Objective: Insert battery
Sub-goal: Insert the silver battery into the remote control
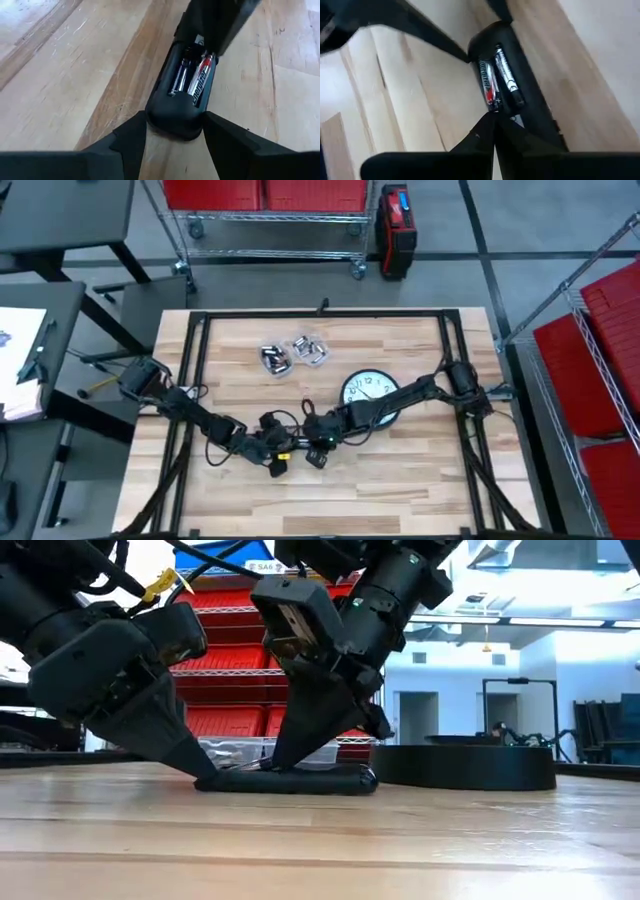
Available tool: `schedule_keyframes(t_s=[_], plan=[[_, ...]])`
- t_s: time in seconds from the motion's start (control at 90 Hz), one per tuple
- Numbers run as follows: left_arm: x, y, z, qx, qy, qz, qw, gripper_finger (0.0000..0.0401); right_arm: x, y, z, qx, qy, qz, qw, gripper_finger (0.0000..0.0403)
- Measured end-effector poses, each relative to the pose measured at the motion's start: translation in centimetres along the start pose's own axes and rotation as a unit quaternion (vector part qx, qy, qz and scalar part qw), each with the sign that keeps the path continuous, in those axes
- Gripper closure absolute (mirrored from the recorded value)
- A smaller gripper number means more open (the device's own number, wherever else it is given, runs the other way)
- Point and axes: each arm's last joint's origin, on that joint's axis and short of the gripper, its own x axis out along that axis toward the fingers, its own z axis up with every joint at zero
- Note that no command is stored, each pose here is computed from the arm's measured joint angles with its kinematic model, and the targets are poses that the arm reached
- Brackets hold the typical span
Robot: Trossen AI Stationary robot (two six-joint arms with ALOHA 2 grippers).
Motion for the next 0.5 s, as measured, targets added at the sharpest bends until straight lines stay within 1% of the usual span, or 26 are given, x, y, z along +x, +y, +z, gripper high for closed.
schedule_keyframes(t_s=[0.1,0.267,0.389,0.5], plan=[[0.1,0.1,0.1,-0.002,0.000,0.001,1.000,0.0230,0.1,0.2,-0.4,-0.015,0.009,-0.004,1.000,0.0403],[0.1,0.2,0.1,-0.004,0.000,0.001,1.000,0.0230,0.1,-0.2,-0.4,-0.025,0.012,-0.024,0.999,0.0403],[0.2,0.2,0.1,-0.005,0.000,0.001,1.000,0.0230,-0.7,-0.1,-0.1,-0.053,0.013,-0.018,0.998,0.0403],[0.2,0.2,0.2,-0.005,0.000,0.002,1.000,0.0230,-1.6,0.0,0.0,-0.064,0.015,-0.019,0.998,0.0403]])
